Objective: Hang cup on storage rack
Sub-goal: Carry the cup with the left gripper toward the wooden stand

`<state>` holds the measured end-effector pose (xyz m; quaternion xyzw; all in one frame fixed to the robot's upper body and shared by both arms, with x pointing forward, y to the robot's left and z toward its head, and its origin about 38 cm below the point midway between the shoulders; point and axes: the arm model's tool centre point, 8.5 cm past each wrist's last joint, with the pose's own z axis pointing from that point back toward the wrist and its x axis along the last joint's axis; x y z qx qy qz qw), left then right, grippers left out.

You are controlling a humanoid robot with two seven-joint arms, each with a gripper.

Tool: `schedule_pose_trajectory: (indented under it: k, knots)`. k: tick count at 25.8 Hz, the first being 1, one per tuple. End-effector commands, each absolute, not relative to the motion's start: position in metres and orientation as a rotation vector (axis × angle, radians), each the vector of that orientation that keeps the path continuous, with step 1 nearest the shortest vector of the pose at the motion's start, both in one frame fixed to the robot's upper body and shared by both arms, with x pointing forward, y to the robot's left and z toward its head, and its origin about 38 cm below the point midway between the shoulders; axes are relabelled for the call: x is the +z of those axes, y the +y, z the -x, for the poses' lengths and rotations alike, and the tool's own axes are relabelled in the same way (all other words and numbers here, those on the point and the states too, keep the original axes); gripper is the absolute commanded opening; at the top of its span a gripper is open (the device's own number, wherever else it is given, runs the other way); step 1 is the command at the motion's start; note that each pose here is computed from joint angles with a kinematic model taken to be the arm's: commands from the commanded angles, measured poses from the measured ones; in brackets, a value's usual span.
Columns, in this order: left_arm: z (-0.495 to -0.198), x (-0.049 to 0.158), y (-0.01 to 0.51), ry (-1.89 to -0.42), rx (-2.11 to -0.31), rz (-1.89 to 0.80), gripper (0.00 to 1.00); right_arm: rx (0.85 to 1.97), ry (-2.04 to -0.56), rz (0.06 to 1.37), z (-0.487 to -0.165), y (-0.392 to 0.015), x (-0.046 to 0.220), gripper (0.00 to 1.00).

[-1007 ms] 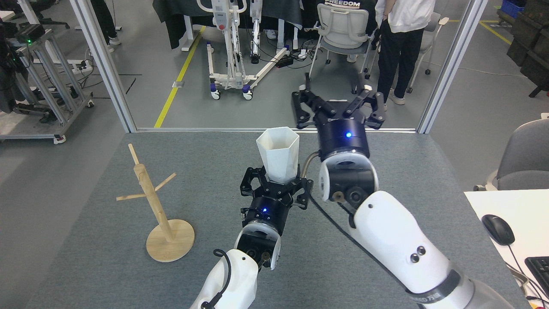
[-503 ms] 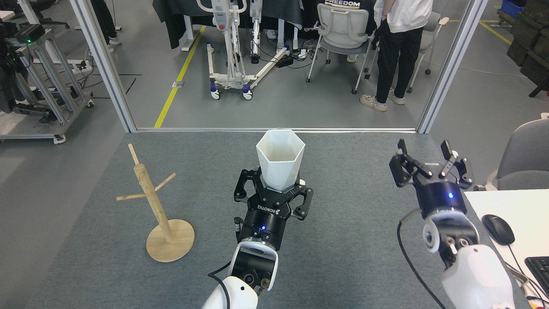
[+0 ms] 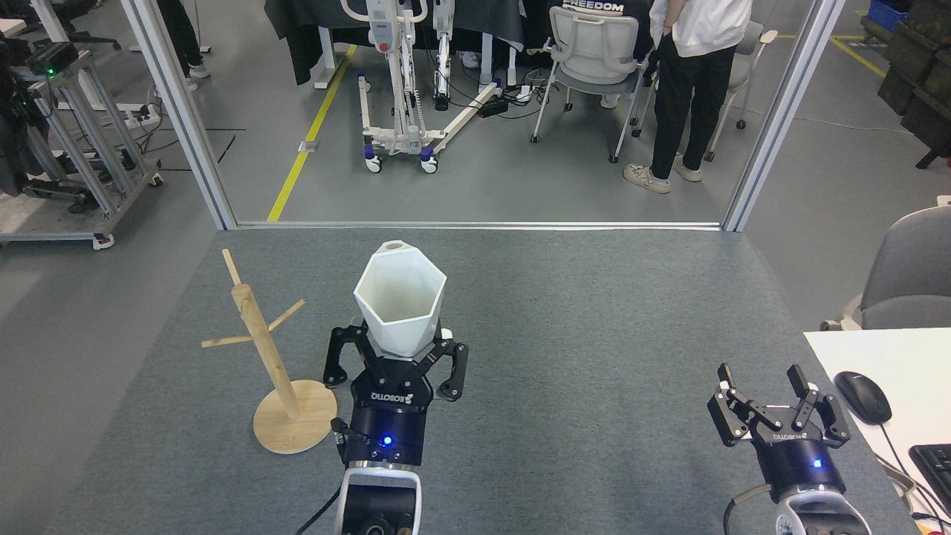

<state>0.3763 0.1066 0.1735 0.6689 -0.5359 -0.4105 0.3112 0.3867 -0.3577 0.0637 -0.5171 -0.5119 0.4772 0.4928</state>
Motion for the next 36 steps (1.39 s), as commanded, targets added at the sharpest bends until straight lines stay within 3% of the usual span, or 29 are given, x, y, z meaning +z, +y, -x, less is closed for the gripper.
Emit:
schedule_pose_trajectory:
  k: [1,6,15,24,31,36]
  knots:
    - [-0.360,0.175,0.137,-1.349,-0.980,-1.857,0.00,1.140,-1.234,1.256,-0.384,-0.360,0.062,0.99]
    - [-0.346,0.161,0.180,-1.159,-0.853,-1.967,0.00,1.124,-1.213,1.235,-0.372,-0.366,0.052,0.99]
    - [-0.326,0.145,0.200,-0.994,-0.748,-1.996,0.00,1.127,-1.203,1.222,-0.372,-0.365,0.049,0.99]
    - [-0.325,0.137,0.213,-0.935,-0.759,-1.988,0.00,1.126,-1.212,1.221,-0.374,-0.362,0.050,0.99]
    - [-0.339,0.104,0.248,-0.799,-0.914,-1.955,0.13,1.110,-1.224,1.201,-0.375,-0.353,0.046,0.99]
    - [-0.344,0.092,0.257,-0.777,-0.985,-1.940,0.13,1.106,-1.230,1.197,-0.375,-0.350,0.046,0.99]
